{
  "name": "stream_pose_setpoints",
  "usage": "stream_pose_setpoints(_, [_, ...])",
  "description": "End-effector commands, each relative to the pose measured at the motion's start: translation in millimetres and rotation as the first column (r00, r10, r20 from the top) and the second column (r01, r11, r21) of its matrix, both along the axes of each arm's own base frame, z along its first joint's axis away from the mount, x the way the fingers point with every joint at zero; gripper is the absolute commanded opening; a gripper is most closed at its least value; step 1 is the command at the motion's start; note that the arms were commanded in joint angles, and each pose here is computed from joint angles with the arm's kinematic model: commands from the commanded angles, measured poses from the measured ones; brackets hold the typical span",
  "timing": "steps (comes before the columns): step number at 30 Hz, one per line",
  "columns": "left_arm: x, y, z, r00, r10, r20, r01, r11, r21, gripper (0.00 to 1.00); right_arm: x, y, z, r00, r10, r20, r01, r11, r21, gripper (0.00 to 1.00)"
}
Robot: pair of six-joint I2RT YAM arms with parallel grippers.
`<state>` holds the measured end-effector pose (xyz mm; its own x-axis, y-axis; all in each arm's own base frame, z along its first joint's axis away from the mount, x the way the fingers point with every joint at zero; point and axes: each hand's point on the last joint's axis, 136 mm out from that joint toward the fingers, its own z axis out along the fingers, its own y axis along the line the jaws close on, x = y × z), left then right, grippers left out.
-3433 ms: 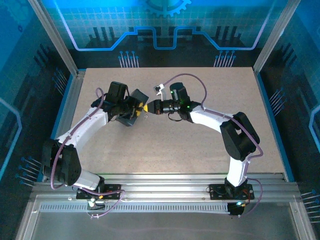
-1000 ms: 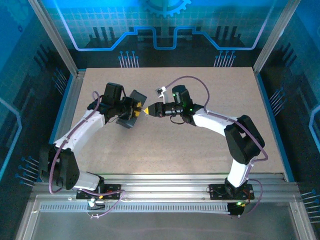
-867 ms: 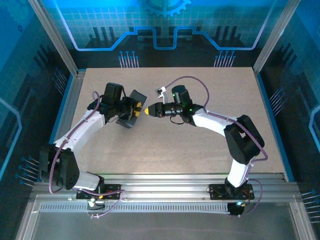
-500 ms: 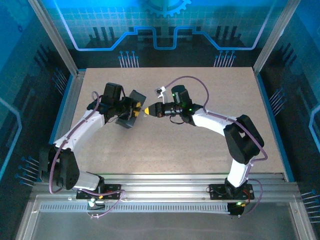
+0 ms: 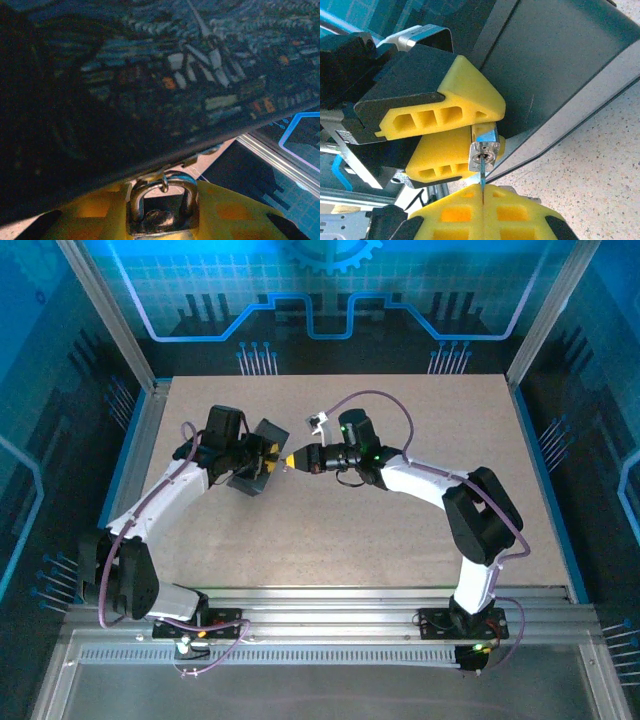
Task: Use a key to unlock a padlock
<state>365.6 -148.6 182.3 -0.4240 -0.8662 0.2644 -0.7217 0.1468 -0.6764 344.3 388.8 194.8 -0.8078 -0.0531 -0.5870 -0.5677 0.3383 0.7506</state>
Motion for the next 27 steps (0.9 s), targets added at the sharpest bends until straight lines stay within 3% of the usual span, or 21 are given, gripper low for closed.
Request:
stream_pose_setpoints(1, [0, -26, 30, 0.989, -0.116, 0.09, 0.122, 0.99, -0.069, 0.0, -19, 27, 28, 0.985, 0.098, 0.144, -0.103, 0.994, 0.026, 0.0])
stream_pose_setpoints(9, [-6, -22, 22, 0.991, -0.123, 0.056, 0.126, 0.991, -0.038, 0.0, -18, 18, 23, 0.965, 0.102, 0.241, -0.07, 0.988, -0.137, 0.0])
stream_pose_setpoints(14, [-4, -21, 24, 0.991, -0.122, 0.061, 0.124, 0.992, -0.031, 0.0, -30, 28, 38, 0.957, 0.145, 0.25, -0.134, 0.989, -0.061, 0.0])
stream_pose_setpoints(20, [-4, -20, 24, 0.991, -0.119, 0.057, 0.12, 0.992, -0.025, 0.0, -38, 42, 54, 0.97, 0.17, 0.175, -0.191, 0.975, 0.115, 0.0])
stream_pose_setpoints(24, [-4, -21, 24, 0.991, -0.121, 0.061, 0.123, 0.992, -0.03, 0.0, -32, 44, 49, 0.981, 0.162, 0.108, -0.174, 0.979, 0.109, 0.0])
stream_pose_setpoints(27, [-4, -20, 25, 0.992, -0.113, 0.063, 0.115, 0.993, -0.03, 0.0, -31, 42, 38, 0.984, 0.146, 0.104, -0.15, 0.988, 0.026, 0.0])
